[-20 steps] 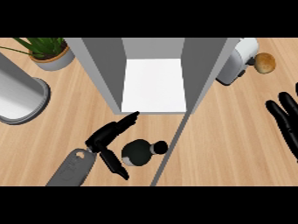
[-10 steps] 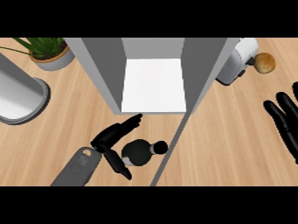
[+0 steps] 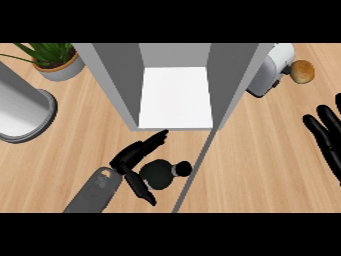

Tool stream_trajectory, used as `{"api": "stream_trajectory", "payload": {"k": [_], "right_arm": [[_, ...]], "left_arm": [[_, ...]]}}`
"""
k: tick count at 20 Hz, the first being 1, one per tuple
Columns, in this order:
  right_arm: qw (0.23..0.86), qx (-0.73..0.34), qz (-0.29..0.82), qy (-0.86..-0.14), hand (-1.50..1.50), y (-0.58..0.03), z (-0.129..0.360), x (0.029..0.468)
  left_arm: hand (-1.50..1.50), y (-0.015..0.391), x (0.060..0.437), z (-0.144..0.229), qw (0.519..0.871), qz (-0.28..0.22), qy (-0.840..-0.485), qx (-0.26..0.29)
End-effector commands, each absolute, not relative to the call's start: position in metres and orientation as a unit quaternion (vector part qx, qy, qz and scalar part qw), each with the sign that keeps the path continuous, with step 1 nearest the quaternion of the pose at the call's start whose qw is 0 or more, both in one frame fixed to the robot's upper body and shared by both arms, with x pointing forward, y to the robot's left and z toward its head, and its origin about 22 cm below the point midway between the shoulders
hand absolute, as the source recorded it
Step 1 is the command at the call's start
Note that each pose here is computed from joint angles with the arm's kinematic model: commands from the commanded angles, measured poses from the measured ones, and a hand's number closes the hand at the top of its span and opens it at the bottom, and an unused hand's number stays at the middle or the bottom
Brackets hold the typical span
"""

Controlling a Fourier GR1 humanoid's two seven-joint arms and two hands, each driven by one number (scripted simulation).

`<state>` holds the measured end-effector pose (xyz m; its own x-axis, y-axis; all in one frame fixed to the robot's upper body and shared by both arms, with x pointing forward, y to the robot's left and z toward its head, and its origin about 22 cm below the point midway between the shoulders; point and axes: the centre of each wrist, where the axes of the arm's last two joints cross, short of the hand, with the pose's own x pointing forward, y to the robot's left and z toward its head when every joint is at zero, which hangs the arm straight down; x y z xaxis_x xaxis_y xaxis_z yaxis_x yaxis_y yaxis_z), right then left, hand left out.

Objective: Pick up the wine, place it into the cabinet and close the cabinet

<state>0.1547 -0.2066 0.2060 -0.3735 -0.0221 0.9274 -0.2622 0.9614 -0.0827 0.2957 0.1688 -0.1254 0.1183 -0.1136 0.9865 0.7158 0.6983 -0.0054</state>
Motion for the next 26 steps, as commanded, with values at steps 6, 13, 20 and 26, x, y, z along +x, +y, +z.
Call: {"api": "stream_trajectory", "payload": {"k": [6, 13, 20, 26], "right_arm": [[0.550, 0.107, 0.100, -0.822, -1.50, -0.216, 0.204, 0.138], [0.547, 0.121, 0.118, -0.820, -1.50, -0.203, 0.213, 0.136], [0.548, 0.100, 0.100, -0.824, -1.50, -0.209, 0.204, 0.148], [0.545, 0.108, 0.119, -0.823, -1.50, -0.211, 0.204, 0.146]], "left_arm": [[1.50, 0.149, 0.289, -0.118, 0.713, -0.255, -0.594, -0.272], [1.50, 0.134, 0.296, -0.117, 0.720, -0.258, -0.574, -0.292], [1.50, 0.279, 0.291, -0.121, 0.666, 0.113, -0.716, -0.176], [1.50, 0.291, 0.299, -0.118, 0.643, 0.156, -0.726, -0.186]]}}
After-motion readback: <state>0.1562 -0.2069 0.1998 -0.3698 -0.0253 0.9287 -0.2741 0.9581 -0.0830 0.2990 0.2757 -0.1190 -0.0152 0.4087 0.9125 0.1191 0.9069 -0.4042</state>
